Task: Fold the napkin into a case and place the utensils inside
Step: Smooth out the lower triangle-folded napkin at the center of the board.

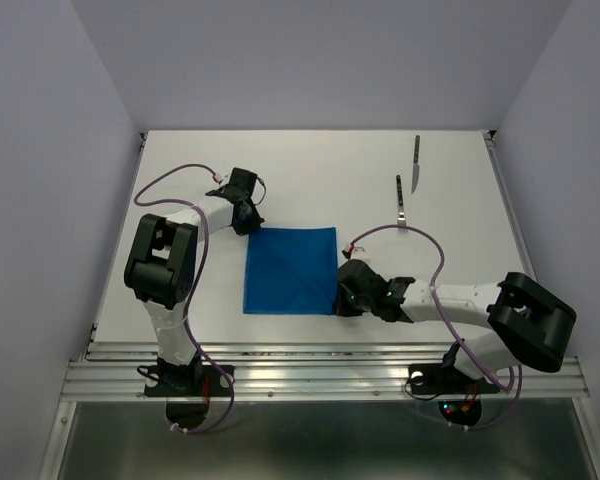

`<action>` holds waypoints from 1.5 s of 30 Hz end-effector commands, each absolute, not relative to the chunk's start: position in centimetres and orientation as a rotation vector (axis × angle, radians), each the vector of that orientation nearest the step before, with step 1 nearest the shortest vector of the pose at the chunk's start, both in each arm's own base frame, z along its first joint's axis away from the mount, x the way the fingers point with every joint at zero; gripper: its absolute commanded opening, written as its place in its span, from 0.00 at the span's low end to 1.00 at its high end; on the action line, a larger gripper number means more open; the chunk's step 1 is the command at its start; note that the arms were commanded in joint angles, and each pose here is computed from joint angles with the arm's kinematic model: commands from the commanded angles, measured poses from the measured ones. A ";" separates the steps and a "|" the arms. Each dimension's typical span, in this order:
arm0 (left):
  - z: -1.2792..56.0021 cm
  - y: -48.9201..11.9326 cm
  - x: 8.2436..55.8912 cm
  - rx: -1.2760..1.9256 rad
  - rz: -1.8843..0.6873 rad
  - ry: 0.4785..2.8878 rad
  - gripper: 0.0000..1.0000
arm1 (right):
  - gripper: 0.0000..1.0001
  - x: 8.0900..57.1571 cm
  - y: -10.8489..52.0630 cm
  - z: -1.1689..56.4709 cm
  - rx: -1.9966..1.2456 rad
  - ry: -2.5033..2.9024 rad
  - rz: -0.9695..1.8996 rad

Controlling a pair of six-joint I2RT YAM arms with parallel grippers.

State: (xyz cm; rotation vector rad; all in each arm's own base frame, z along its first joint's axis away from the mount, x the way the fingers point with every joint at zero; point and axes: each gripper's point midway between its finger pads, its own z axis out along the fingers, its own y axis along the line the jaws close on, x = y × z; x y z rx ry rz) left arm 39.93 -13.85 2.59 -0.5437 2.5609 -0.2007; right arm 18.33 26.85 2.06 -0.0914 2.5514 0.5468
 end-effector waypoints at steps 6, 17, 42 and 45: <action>4.4 -13.1 40.5 -0.558 -0.172 2.524 0.08 | 0.08 20.7 21.8 0.8 -0.039 2.524 0.234; 14.2 -12.3 41.1 -0.535 -0.210 2.360 0.31 | 0.20 23.7 26.3 8.2 -0.232 2.365 0.399; 11.2 -8.3 35.4 -0.615 -0.243 2.419 0.33 | 0.53 25.1 30.7 10.2 -0.329 2.333 0.390; 10.7 -8.4 35.3 -0.616 -0.253 2.435 0.33 | 0.53 25.7 32.1 10.2 -0.325 2.342 0.400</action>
